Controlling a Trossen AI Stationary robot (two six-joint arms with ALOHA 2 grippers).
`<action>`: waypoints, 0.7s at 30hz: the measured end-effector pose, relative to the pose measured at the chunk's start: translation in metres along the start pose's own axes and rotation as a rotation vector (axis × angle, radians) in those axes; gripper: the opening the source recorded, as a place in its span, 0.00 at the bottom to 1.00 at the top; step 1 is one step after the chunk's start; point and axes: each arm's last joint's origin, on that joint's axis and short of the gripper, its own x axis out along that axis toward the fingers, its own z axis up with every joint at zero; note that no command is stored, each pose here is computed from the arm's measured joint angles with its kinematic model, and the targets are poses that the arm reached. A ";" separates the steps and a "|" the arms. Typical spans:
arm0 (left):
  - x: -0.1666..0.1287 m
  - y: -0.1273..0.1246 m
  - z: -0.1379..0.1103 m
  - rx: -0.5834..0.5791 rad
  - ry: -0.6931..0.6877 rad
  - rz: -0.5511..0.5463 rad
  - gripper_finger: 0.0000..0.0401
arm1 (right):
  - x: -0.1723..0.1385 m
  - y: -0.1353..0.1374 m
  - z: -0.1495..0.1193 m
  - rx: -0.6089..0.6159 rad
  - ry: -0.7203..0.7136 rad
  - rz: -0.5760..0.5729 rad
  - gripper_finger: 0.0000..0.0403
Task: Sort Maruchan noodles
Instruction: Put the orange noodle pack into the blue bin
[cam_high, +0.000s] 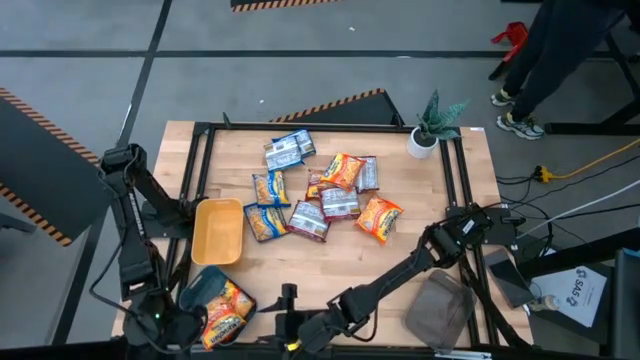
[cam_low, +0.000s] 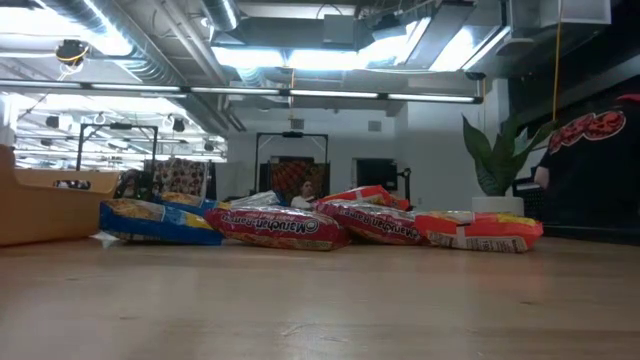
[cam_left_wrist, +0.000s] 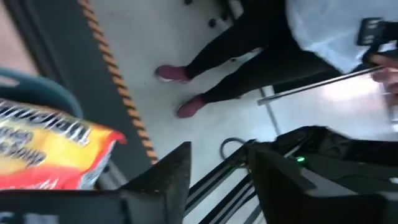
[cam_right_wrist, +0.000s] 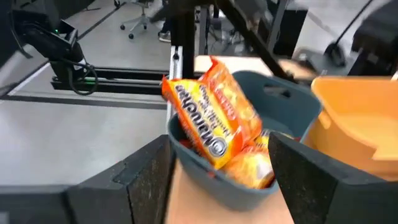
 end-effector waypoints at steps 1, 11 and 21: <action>0.000 -0.001 0.002 0.008 -0.009 -0.022 0.43 | -0.001 0.002 0.000 0.014 0.002 0.011 0.64; 0.001 0.013 -0.003 0.328 0.013 0.175 0.59 | -0.016 0.026 -0.008 0.064 0.021 -0.035 0.64; 0.036 0.026 -0.017 0.458 0.111 0.288 0.62 | -0.016 0.026 -0.011 0.154 0.033 -0.080 0.64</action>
